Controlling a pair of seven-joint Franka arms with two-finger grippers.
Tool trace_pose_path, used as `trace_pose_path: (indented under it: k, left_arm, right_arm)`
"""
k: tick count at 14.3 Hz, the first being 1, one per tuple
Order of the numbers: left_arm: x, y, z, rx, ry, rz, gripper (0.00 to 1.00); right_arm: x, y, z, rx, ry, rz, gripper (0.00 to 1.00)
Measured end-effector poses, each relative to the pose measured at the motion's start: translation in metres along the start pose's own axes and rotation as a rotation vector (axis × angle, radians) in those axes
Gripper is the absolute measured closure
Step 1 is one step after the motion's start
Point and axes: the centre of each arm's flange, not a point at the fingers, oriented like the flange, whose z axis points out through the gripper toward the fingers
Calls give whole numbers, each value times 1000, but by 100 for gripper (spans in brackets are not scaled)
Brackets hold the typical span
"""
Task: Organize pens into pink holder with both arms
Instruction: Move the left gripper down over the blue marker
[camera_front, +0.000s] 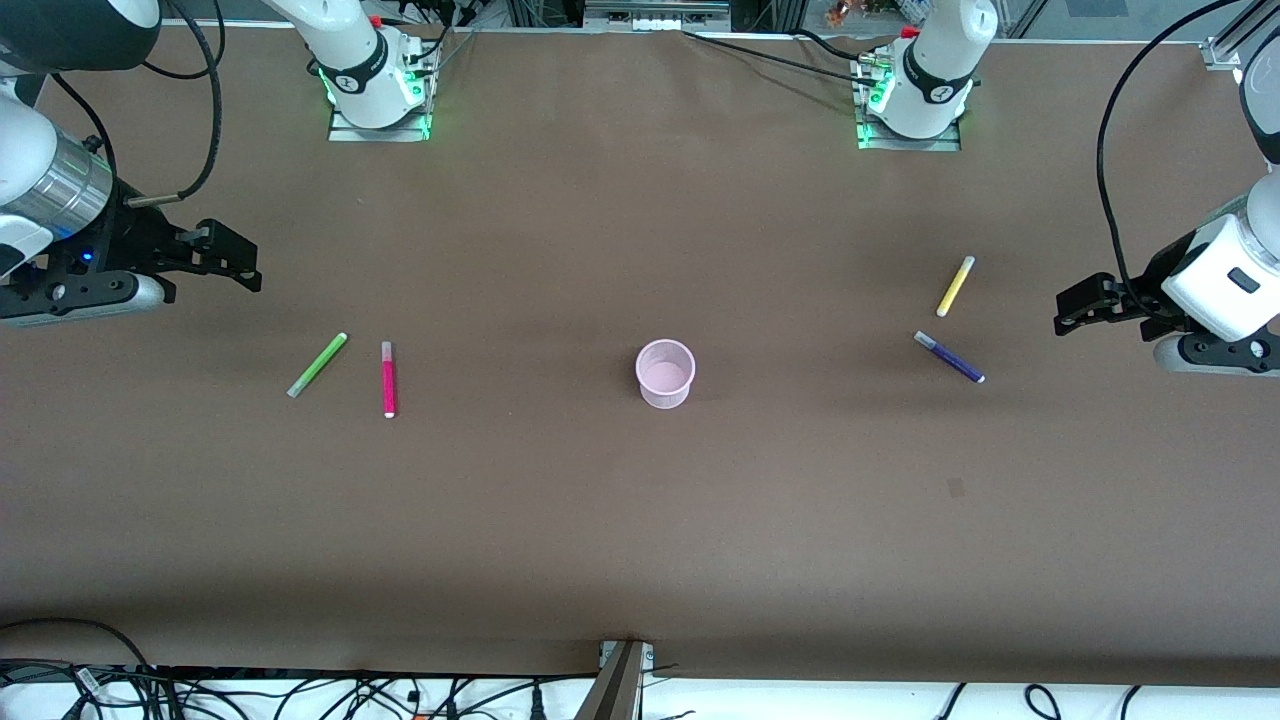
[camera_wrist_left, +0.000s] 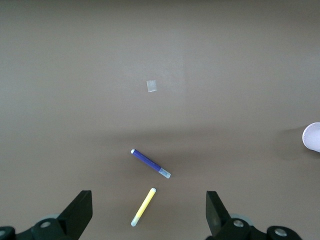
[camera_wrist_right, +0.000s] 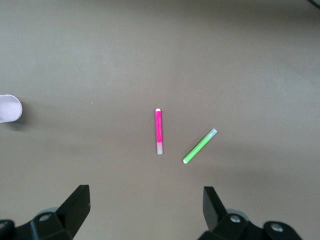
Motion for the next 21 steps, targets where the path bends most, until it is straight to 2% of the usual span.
trace_pose_path:
  k: [5, 8, 12, 15, 21]
  left_arm:
    - [1, 5, 7, -2, -2, 6, 0]
    - [2, -1, 16, -2, -18, -50, 0]
    - [11, -22, 51, 6, -76, -260, 0]
    - [21, -27, 97, 22, -137, -414, 0]
    - [17, -35, 202, 30, -105, -656, 0]
  right_arm:
    - [0, 0, 0, 0, 1, 0, 0]
    - [0, 0, 0, 0, 1, 0, 0]
    - [0, 0, 0, 0, 2, 0, 0]
    - [0, 0, 0, 0, 2, 0, 0]
    - [0, 0, 0, 0, 2, 0, 0]
